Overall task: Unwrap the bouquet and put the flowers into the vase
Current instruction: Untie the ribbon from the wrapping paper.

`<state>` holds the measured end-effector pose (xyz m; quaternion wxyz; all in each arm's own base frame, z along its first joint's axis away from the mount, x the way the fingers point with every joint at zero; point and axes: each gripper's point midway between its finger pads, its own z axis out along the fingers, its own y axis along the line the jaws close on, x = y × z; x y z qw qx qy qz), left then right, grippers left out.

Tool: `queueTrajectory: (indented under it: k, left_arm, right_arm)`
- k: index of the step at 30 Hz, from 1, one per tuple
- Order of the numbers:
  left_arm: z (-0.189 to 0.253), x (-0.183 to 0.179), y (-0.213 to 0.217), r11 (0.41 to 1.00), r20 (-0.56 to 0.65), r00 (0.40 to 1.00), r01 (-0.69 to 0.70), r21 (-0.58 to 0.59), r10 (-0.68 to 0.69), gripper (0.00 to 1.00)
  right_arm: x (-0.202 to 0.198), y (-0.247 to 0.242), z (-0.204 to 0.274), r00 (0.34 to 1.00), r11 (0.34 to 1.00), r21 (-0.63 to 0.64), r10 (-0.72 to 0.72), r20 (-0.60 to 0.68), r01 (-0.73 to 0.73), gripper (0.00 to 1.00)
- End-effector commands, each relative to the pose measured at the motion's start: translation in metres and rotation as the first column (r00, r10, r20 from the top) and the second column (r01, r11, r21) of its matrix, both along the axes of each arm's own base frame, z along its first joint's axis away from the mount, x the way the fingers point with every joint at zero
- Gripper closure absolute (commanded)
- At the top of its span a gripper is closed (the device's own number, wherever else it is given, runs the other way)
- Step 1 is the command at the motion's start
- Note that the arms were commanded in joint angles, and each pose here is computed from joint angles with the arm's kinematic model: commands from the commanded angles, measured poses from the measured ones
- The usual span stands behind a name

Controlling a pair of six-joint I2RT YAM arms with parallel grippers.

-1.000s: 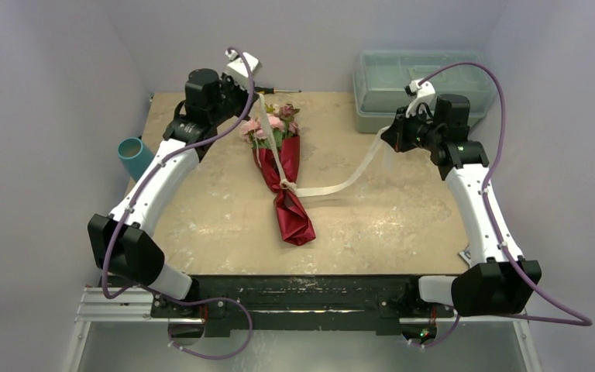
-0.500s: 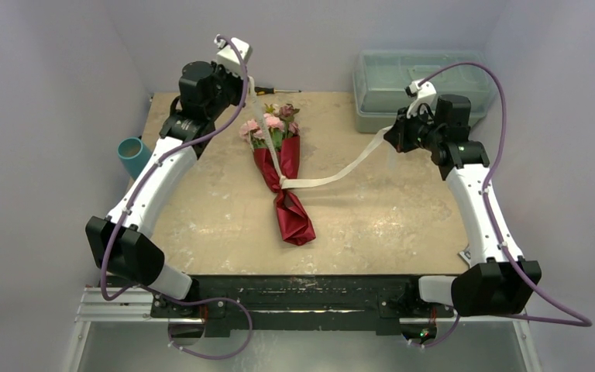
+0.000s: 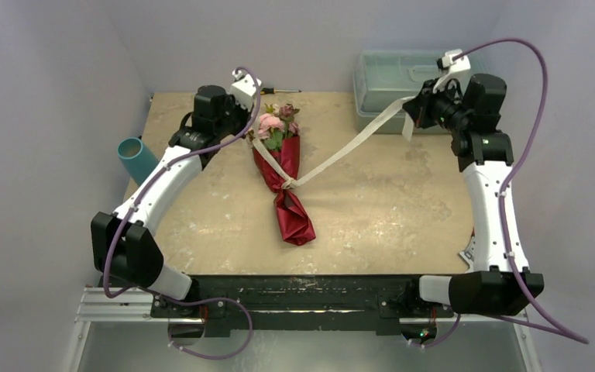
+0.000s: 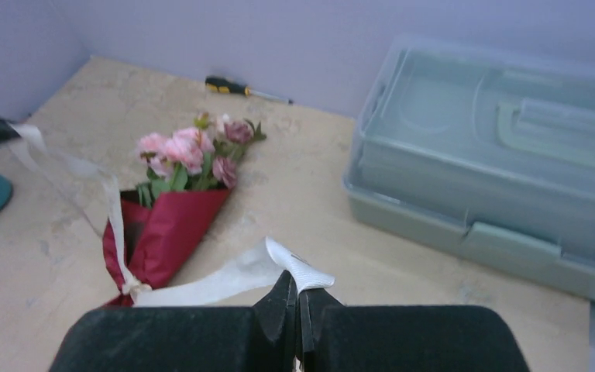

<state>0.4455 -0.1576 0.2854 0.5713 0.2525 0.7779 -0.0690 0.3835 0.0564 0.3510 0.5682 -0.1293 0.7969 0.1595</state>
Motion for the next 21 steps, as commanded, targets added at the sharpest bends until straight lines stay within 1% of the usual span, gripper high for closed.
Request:
queueTrajectory:
  k: [1,3,6,10,12,14,17,18,19,20,21]
  left_arm:
    - [-0.035,-0.018,0.026,0.993,-0.066,0.996,-0.052,0.104,0.059,1.0]
    - [-0.05,-0.02,0.035,0.986,-0.083,0.992,-0.08,0.145,0.093,1.0]
    - [-0.068,-0.02,0.057,0.962,-0.089,0.979,-0.16,0.223,0.184,1.0]
    - [-0.08,-0.014,0.087,0.925,-0.083,0.954,-0.256,0.28,0.289,1.0]
    - [-0.084,-0.01,0.098,0.908,-0.075,0.944,-0.284,0.307,0.321,1.0]
    - [-0.088,-0.007,0.102,0.9,-0.077,0.941,-0.289,0.326,0.33,1.0]
    - [-0.094,-0.007,0.084,0.937,-0.14,0.959,-0.198,0.288,0.246,1.0]
    - [-0.095,-0.008,0.076,0.952,-0.159,0.967,-0.155,0.264,0.201,0.97]
    - [-0.094,-0.01,0.066,0.965,-0.172,0.973,-0.11,0.237,0.153,0.9]
    - [-0.092,-0.013,0.057,0.977,-0.184,0.978,-0.061,0.206,0.1,0.79]
    - [-0.083,-0.021,0.036,0.988,-0.204,0.979,0.05,0.146,-0.019,0.61]
  right_arm:
    - [0.001,0.012,0.072,0.986,0.996,0.076,0.031,0.163,-0.043,1.0]
    - [0.001,0.014,0.079,0.985,0.995,0.09,0.038,0.171,-0.054,1.0]
    - [0.002,0.012,0.078,0.984,0.996,0.072,0.031,0.174,-0.044,1.0]
    - [0.003,0.007,0.071,0.986,0.999,0.044,0.013,0.164,-0.02,1.0]
    - [0.004,0.004,0.067,0.988,0.999,0.041,-0.001,0.154,-0.005,1.0]
    - [0.004,0.002,0.06,0.99,1.0,0.027,-0.005,0.143,0.001,1.0]
    - [0.004,0.001,0.041,0.995,1.0,0.002,0.005,0.099,-0.005,1.0]
    - [0.004,-0.001,0.033,0.997,1.0,-0.008,-0.002,0.079,0.003,1.0]
    - [0.004,-0.003,0.025,0.998,1.0,-0.025,-0.009,0.065,0.011,1.0]
    - [0.003,-0.006,0.018,0.998,0.999,-0.042,-0.014,0.055,0.016,1.0]
    - [-0.001,-0.017,-0.002,0.999,0.992,-0.112,-0.048,0.025,0.051,1.0]
